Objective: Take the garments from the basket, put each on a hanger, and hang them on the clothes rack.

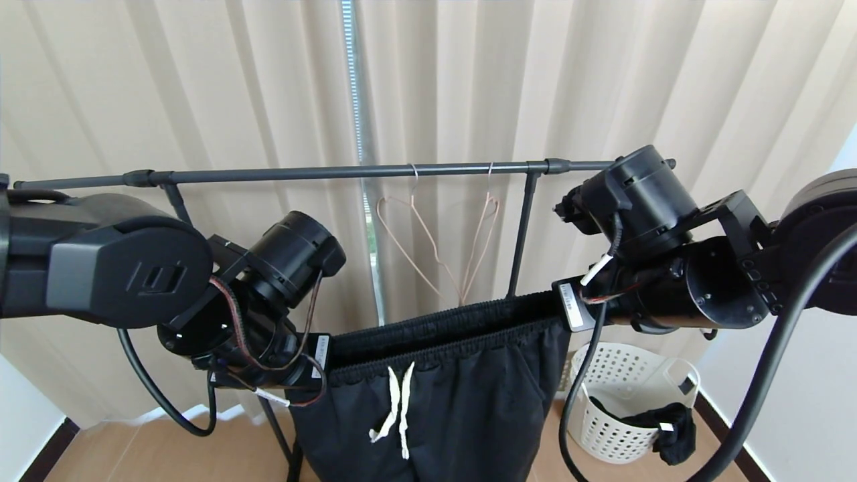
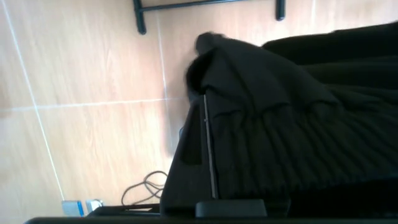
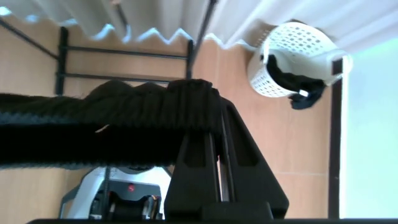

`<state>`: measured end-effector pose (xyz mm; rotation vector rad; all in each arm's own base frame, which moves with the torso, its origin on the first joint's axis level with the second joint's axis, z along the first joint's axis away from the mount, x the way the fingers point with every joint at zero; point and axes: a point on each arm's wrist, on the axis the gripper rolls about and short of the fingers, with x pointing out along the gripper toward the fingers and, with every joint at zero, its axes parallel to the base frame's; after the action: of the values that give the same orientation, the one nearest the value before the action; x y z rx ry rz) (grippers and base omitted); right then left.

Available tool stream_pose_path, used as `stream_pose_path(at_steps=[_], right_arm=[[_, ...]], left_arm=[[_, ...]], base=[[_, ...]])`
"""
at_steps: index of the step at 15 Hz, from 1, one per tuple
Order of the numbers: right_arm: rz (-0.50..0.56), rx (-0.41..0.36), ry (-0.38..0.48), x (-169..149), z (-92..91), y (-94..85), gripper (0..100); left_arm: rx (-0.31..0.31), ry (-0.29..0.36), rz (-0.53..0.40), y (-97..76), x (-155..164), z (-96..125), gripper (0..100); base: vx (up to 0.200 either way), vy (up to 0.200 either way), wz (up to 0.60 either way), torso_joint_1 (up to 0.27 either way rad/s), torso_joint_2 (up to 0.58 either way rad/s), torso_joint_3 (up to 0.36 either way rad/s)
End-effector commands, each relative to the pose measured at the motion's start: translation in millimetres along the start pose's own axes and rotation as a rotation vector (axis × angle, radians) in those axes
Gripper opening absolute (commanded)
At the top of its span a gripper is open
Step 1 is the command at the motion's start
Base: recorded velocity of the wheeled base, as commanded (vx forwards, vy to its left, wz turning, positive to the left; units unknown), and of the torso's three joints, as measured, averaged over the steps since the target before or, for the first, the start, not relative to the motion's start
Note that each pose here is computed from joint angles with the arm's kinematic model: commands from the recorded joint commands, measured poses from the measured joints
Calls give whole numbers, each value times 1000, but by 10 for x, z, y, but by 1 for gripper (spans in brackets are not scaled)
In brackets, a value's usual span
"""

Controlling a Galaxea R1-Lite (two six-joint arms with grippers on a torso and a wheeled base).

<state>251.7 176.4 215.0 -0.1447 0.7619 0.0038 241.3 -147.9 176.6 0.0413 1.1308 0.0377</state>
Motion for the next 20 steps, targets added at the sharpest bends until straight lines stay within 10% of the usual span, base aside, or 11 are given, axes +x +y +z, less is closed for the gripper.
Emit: stream_pose_path(at_steps=[1, 4, 10, 20], right_arm=[[-35, 22, 9, 40, 13, -137, 0], [-84, 27, 8, 61, 52, -419, 0], [-14, -62, -59, -53, -58, -264, 0], [599, -509, 6, -897, -956, 351, 0]], left_arm=[[-19, 6, 15, 75, 6, -3, 0], [-55, -32, -5, 161, -77, 67, 0], [-35, -124, -175, -145, -252, 459, 0], [131, -285, -416, -874, -258, 1094, 0]], base=[[0, 0, 0, 0, 0, 0], [0, 0, 0, 0, 0, 0], [0, 0, 0, 0, 0, 0], [0, 0, 0, 0, 0, 0]])
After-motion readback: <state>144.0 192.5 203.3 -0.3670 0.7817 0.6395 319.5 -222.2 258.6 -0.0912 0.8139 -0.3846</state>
